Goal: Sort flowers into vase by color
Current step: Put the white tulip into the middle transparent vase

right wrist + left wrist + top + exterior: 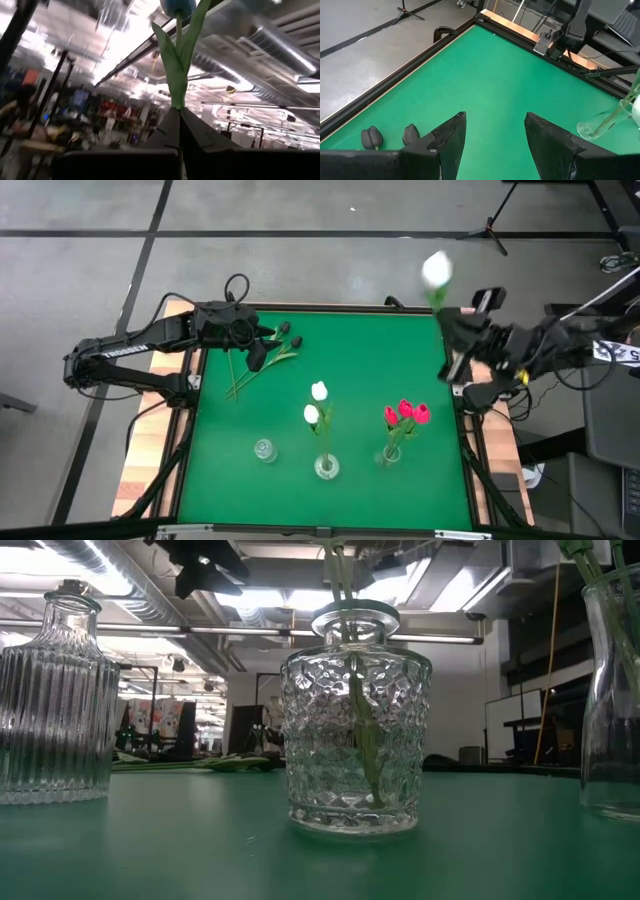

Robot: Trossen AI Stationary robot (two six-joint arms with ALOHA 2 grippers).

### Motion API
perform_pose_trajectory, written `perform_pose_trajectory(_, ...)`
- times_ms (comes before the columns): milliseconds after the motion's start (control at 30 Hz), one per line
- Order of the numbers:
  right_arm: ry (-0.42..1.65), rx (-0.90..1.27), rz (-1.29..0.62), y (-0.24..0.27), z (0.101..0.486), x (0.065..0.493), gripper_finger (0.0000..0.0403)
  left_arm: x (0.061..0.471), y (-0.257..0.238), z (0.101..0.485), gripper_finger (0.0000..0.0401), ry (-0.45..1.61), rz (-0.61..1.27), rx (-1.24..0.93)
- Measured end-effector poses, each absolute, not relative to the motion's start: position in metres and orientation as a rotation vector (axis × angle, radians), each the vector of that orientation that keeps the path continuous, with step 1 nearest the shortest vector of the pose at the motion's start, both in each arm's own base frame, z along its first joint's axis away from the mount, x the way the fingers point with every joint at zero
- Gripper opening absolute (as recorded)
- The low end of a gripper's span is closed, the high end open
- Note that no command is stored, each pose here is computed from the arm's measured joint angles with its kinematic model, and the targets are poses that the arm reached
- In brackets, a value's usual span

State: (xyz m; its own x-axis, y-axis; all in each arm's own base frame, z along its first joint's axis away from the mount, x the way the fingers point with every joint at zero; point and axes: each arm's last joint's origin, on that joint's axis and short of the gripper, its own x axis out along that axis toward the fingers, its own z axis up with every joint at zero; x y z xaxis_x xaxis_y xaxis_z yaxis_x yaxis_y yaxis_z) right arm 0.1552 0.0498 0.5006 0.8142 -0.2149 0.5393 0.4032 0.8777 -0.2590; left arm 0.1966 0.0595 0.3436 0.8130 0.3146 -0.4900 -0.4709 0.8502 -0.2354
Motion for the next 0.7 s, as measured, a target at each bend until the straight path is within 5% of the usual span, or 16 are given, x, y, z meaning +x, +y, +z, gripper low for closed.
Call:
perform_pose_trajectory(300,-0.452,-0.416,-0.259,0.131,0.497,0.184,0.0,0.197,0.059,0.344,0.02,0.45,0.434,-0.382)
perform_pose_trajectory(700,-0.563,-0.37,-0.271,0.238,0.441,0.209,0.0,0.198,0.054,0.343,0.02,0.455,0.41,-0.378)
